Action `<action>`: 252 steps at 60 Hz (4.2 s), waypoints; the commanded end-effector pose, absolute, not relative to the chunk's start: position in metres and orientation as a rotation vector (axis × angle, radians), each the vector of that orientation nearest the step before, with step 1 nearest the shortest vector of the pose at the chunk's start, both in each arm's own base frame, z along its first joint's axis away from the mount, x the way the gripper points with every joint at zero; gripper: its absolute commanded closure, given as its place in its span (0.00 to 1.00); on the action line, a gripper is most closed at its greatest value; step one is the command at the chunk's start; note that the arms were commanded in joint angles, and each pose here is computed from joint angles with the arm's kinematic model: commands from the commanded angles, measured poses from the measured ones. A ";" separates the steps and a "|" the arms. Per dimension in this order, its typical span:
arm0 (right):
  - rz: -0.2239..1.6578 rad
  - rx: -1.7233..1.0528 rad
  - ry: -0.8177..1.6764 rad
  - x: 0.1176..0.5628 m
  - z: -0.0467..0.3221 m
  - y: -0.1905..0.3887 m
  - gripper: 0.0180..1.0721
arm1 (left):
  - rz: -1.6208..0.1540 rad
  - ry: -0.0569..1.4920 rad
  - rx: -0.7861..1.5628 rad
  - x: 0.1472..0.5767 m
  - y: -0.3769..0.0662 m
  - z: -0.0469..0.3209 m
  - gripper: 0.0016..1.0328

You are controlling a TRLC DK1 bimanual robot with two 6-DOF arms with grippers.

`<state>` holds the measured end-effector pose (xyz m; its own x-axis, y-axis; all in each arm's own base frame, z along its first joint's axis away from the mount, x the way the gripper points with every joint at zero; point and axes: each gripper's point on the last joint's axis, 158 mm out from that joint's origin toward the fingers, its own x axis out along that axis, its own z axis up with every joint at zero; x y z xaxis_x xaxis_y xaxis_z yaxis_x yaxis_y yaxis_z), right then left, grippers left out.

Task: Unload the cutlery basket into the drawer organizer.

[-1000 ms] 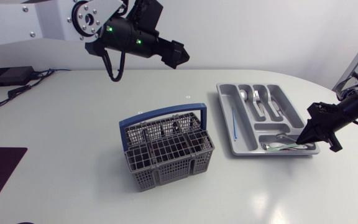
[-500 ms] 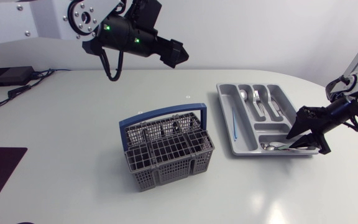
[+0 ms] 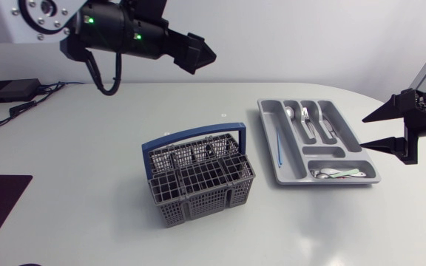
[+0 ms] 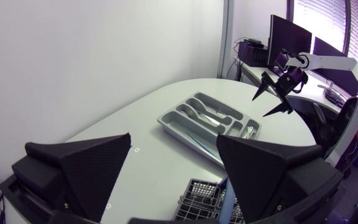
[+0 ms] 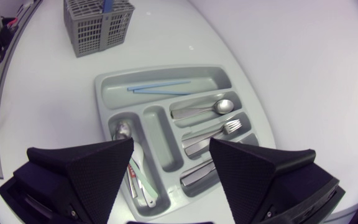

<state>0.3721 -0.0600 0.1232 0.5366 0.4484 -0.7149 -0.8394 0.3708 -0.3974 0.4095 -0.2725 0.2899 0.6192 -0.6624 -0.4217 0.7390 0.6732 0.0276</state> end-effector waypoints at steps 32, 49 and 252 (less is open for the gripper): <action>0.859 -0.560 0.388 0.309 0.137 0.091 0.91 | -0.757 0.499 0.360 0.304 -0.196 0.231 0.68; 0.955 -0.546 0.429 0.298 0.096 0.170 0.95 | -0.937 0.682 0.476 0.218 -0.203 0.147 0.97; 0.556 -0.479 0.227 0.288 0.178 0.122 0.88 | -0.534 0.489 0.364 0.284 -0.087 0.154 0.30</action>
<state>0.2875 0.1425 0.1826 0.7924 0.5059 -0.3409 -0.6091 0.6868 -0.3966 0.2870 -0.0979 0.1585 0.7442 -0.4042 -0.5318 0.5801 0.7858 0.2145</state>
